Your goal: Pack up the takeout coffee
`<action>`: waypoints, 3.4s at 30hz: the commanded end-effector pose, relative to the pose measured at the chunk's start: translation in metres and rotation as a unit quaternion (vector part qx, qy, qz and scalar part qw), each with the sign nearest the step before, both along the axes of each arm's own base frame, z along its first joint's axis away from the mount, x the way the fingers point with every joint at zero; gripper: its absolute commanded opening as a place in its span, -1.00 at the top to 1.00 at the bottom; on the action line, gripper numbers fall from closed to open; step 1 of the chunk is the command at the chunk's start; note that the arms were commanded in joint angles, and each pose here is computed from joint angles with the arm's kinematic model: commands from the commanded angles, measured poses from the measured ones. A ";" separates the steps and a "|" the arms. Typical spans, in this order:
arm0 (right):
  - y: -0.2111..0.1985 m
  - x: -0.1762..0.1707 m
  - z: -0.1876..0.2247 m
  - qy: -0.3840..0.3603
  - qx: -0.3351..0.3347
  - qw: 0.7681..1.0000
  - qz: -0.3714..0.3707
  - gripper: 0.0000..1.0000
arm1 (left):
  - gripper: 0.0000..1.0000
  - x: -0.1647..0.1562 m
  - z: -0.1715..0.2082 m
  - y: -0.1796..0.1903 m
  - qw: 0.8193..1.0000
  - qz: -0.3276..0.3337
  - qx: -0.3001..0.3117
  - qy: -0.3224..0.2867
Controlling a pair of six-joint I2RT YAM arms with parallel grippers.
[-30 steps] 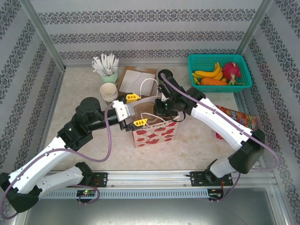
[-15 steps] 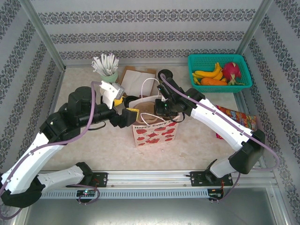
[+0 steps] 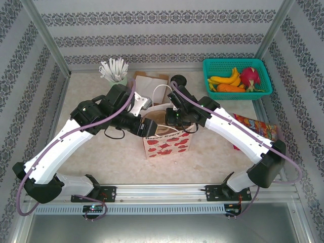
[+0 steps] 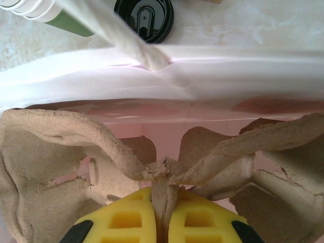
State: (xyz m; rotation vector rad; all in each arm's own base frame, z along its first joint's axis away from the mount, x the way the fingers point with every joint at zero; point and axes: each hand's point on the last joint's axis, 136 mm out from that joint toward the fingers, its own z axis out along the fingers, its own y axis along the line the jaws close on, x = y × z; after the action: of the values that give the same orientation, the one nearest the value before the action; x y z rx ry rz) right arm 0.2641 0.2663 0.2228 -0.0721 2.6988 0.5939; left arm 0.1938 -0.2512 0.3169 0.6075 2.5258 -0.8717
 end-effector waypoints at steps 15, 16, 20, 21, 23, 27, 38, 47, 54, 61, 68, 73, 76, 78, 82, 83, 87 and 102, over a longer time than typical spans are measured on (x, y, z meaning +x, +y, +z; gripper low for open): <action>-0.002 0.000 0.004 -0.028 -0.016 0.999 0.004 1.00 | 0.77 -0.020 0.044 -0.040 0.982 -0.133 -0.123 -0.056; -0.002 0.000 0.005 -0.028 -0.015 0.999 0.004 1.00 | 0.80 -0.024 0.048 -0.041 0.977 -0.149 -0.134 -0.072; -0.003 -0.001 0.001 -0.024 -0.019 1.000 0.003 1.00 | 0.76 -0.038 0.058 -0.042 0.950 -0.215 -0.164 -0.160; -0.003 -0.001 0.000 -0.022 -0.019 1.000 0.003 1.00 | 0.77 -0.044 0.060 -0.043 0.939 -0.236 -0.170 -0.183; -0.002 -0.002 -0.003 -0.016 -0.020 1.000 0.003 1.00 | 0.80 -0.054 0.057 -0.045 0.919 -0.276 -0.172 -0.222; 0.002 -0.005 -0.008 -0.016 -0.024 0.999 0.019 1.00 | 0.75 -0.063 0.053 -0.049 0.884 -0.332 -0.165 -0.283; 0.006 -0.008 -0.022 -0.020 -0.050 0.997 0.059 1.00 | -0.12 -0.076 0.062 -0.046 0.833 -0.389 -0.146 -0.367; 0.005 -0.009 -0.026 -0.027 -0.057 0.995 0.077 1.00 | -0.89 -0.016 0.080 -0.026 0.864 -0.242 -0.110 -0.427; 0.005 -0.011 -0.026 -0.031 -0.057 0.994 0.085 1.00 | -0.99 0.079 0.084 0.013 0.922 -0.012 -0.085 -0.378; 0.006 -0.014 -0.024 -0.028 -0.049 0.995 0.087 1.00 | -0.74 0.124 0.054 0.010 0.949 0.031 -0.019 -0.314; 0.007 -0.016 -0.023 -0.028 -0.047 0.994 0.095 1.00 | 0.13 0.156 0.029 -0.001 0.960 0.043 0.021 -0.277; 0.000 -0.024 -0.030 -0.014 -0.058 0.993 0.104 1.00 | 0.61 0.179 0.020 -0.001 0.960 0.075 0.049 -0.267; -0.002 -0.031 -0.036 0.001 -0.062 0.992 0.113 1.00 | 1.00 0.185 0.023 -0.002 0.959 0.086 0.043 -0.266; -0.003 -0.034 -0.042 0.012 -0.067 0.991 0.119 1.00 | 1.00 0.188 0.027 -0.002 0.957 0.100 0.032 -0.271; 0.000 -0.038 -0.050 0.033 -0.065 0.989 0.125 1.00 | 1.00 0.185 0.033 -0.007 0.956 0.097 0.007 -0.276; 0.001 -0.038 -0.051 0.040 -0.066 0.989 0.124 1.00 | 1.00 0.183 0.034 -0.009 0.957 0.092 0.000 -0.276; 0.004 -0.039 -0.056 0.066 -0.070 0.987 0.126 1.00 | 1.00 0.175 0.039 -0.011 0.954 0.081 -0.024 -0.289; 0.009 -0.040 -0.048 0.137 -0.064 0.983 0.104 1.00 | -0.33 0.119 0.063 -0.005 0.939 0.008 -0.077 -0.336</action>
State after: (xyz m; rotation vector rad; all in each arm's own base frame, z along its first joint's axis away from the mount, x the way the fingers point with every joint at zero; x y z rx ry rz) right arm 0.2275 0.2772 0.1763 -0.3875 2.9565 0.5239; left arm 0.3389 -0.2554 0.3532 0.6228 1.9391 -0.6261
